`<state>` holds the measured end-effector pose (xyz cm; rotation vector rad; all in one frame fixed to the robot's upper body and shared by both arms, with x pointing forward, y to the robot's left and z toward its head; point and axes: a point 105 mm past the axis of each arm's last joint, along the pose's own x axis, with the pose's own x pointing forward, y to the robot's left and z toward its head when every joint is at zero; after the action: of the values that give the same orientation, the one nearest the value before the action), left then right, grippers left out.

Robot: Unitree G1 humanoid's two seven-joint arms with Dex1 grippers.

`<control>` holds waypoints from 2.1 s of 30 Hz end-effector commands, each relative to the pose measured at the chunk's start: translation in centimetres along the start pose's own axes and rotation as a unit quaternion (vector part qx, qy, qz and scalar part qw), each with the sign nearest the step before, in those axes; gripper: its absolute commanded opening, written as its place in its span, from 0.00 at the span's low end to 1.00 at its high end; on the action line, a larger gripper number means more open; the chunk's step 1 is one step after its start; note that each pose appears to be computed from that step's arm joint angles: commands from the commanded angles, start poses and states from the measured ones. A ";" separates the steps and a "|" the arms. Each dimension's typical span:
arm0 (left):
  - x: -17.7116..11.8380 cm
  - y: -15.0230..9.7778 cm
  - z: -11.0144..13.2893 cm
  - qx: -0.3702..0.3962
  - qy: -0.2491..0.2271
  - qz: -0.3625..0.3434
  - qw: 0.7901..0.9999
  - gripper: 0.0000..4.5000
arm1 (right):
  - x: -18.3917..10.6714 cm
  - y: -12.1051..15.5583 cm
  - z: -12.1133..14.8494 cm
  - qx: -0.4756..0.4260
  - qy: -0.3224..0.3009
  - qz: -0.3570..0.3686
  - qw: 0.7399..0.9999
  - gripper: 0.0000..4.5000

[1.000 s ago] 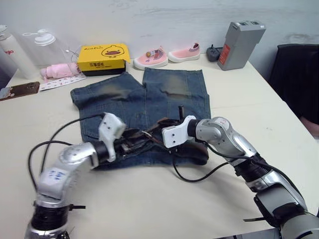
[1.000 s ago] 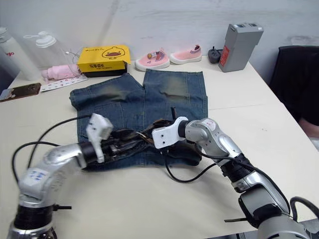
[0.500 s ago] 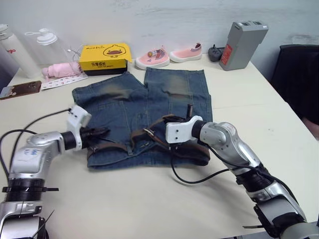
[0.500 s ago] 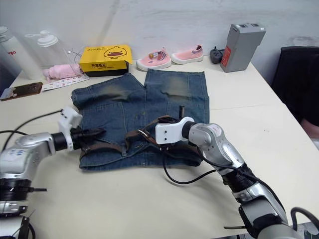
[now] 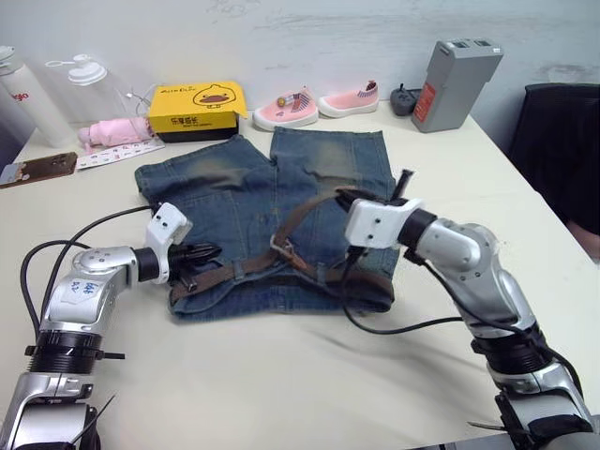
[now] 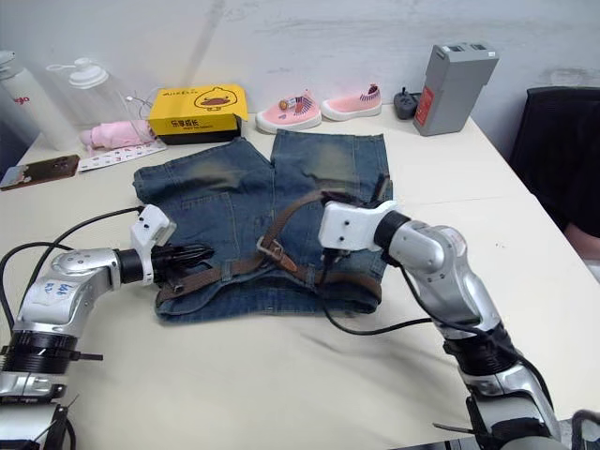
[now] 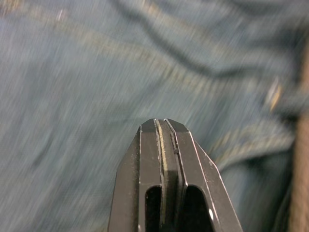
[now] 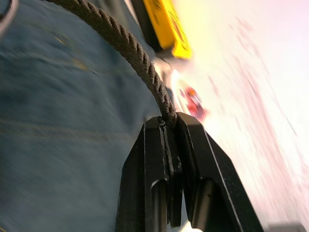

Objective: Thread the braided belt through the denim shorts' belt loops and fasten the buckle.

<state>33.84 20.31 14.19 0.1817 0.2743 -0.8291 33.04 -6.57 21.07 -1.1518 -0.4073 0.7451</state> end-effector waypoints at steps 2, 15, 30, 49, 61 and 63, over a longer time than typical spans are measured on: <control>-0.6 -4.5 7.4 0.050 -0.130 -0.093 0.986 0.40 | 1.1 0.9 1.8 -0.029 -0.020 0.014 0.999 0.00; 3.7 -6.1 5.7 0.075 -0.106 -0.055 0.990 0.71 | 2.4 0.6 2.5 -0.040 -0.022 0.017 0.999 0.00; 4.9 -7.5 7.4 0.060 -0.191 -0.041 0.979 0.00 | 2.1 0.5 2.3 -0.005 -0.015 0.012 1.000 0.00; 3.7 -7.8 8.4 -0.132 -0.295 -0.028 0.946 0.00 | 2.2 2.6 4.4 0.337 -0.032 0.084 0.937 0.69; 1.8 -8.1 7.5 -0.152 -0.296 -0.022 0.943 0.00 | 4.1 9.6 1.9 0.336 0.078 0.184 0.920 0.25; 1.0 -7.5 6.1 -0.154 -0.278 0.000 0.948 0.00 | 3.9 10.9 1.2 0.327 0.099 0.204 0.918 0.25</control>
<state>30.74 11.85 17.47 -0.3738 -0.0516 -0.8034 31.04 0.55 13.76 -0.6154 0.1473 1.0520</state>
